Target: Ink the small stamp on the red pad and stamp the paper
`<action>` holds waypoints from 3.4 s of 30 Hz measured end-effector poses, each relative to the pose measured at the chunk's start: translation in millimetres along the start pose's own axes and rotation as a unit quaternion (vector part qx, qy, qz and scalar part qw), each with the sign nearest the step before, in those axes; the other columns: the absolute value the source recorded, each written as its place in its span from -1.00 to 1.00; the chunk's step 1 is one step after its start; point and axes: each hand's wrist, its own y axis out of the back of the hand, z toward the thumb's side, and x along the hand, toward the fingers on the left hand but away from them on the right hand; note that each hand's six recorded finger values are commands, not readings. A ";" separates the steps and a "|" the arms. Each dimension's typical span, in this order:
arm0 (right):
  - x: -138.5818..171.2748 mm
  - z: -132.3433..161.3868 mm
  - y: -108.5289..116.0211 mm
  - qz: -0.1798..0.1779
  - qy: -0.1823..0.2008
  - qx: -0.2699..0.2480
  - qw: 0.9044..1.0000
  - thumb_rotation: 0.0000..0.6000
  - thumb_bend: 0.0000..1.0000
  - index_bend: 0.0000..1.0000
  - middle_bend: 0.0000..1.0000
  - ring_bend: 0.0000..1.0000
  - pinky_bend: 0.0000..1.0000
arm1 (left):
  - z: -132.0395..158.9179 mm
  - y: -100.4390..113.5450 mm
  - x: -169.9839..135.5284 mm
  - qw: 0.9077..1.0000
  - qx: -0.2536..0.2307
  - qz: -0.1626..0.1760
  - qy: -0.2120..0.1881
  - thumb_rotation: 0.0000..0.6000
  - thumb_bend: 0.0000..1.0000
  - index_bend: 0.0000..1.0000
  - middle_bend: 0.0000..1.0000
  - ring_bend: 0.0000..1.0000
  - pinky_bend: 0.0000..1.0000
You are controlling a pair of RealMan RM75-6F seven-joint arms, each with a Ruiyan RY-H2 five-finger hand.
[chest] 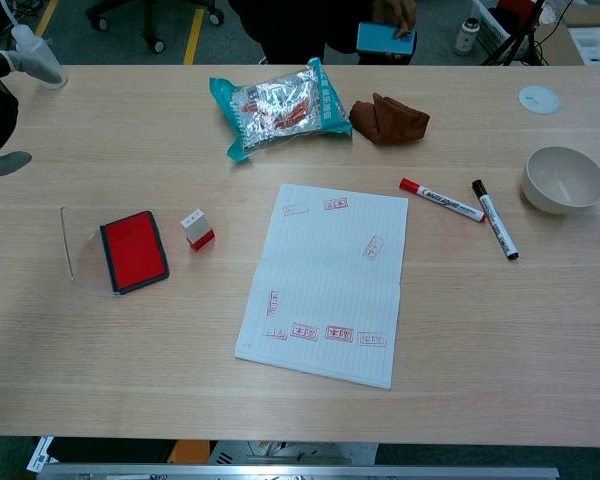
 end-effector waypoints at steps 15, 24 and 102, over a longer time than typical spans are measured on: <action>-10.5 5.9 0.8 0.007 0.031 0.006 0.999 1.00 -0.59 -0.59 -0.34 -0.64 -0.65 | 37.2 -26.2 31.5 0.998 0.034 -0.056 -0.008 1.00 -0.50 -0.22 1.00 1.00 1.00; -12.1 7.7 3.1 0.009 0.040 0.004 0.999 1.00 -0.59 -0.59 -0.34 -0.64 -0.65 | 52.0 -51.4 41.1 0.995 0.009 -0.098 0.015 1.00 -0.50 -0.21 1.00 1.00 1.00; 2.8 -15.9 10.8 0.005 0.011 0.003 1.000 1.00 -0.59 -0.59 -0.34 -0.64 -0.62 | 109.5 -151.9 109.5 0.987 0.062 -0.140 0.047 1.00 -0.53 -0.14 1.00 1.00 1.00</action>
